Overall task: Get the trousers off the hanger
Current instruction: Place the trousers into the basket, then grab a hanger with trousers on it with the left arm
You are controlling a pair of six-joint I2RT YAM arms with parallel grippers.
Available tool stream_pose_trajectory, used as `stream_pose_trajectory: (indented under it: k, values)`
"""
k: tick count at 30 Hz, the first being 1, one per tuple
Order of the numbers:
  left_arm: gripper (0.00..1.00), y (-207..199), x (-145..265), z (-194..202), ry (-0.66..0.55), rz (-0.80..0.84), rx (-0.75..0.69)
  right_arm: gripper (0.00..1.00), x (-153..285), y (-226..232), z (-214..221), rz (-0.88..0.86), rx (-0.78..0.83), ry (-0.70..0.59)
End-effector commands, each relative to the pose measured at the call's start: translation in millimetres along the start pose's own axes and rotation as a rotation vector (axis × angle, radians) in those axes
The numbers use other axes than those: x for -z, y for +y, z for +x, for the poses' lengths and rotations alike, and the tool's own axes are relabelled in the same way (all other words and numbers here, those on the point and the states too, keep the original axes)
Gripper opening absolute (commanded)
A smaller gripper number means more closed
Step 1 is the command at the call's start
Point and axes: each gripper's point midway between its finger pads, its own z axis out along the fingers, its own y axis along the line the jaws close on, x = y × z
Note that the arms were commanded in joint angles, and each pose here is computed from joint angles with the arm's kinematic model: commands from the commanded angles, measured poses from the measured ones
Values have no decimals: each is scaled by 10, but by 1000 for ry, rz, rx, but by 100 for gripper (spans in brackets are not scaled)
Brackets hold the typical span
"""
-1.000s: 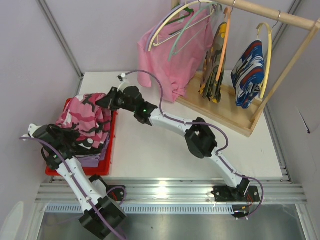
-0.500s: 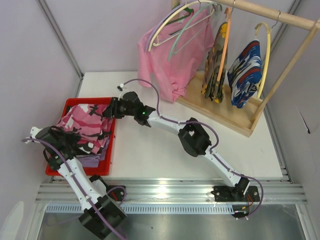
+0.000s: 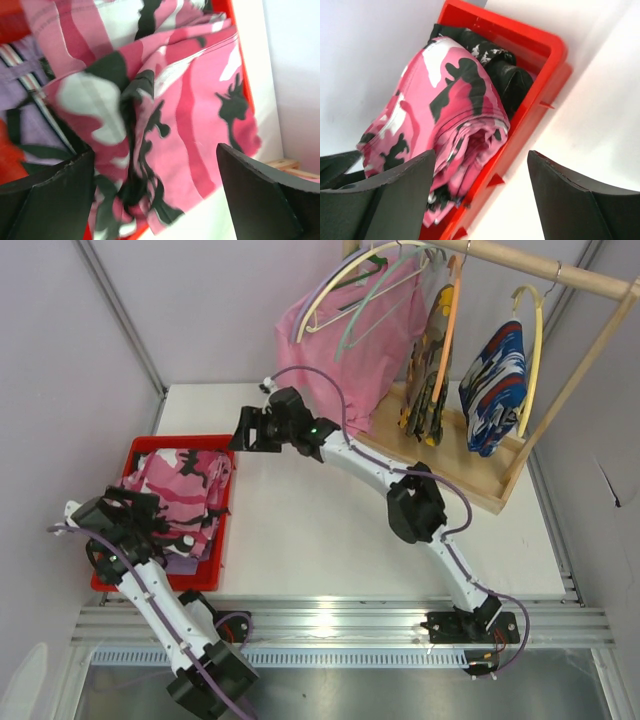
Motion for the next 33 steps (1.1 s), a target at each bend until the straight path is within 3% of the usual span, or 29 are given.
stream_pose_trajectory:
  k: [1, 9, 10, 11, 15, 19, 23, 27, 30, 33]
  values:
    - [100, -80, 373, -211, -67, -51, -10, 81, 568, 377, -279, 10, 116, -19]
    - [100, -682, 956, -759, -206, 51, -37, 81, 1174, 628, -416, 18, 223, -92]
    - [99, -820, 1010, -826, -224, 107, -73, 81, 1236, 677, -454, 11, 237, -110]
    - [99, -1133, 1029, -823, -204, 267, -129, 81, 1378, 757, -490, 4, 260, -131]
    - [90, -1608, 812, -454, -31, 588, -200, 82, 1762, 881, -616, 25, 310, -207]
    - [90, -1833, 552, -34, 44, 577, -339, 83, 2241, 817, -748, 116, 344, -286]
    - [89, -1843, 139, 235, 116, 497, -385, 86, 2777, 702, -813, 204, 360, -372]
    - [86, -1713, -279, 366, 148, 407, -348, 90, 3475, 635, -829, 303, 376, -516]
    - [88, -1441, -575, 456, 143, 296, -324, 92, 3714, 351, -673, 406, 336, -518]
    - [89, -1165, -754, 699, 216, 230, -317, 96, 4047, 123, -588, 518, 266, -541]
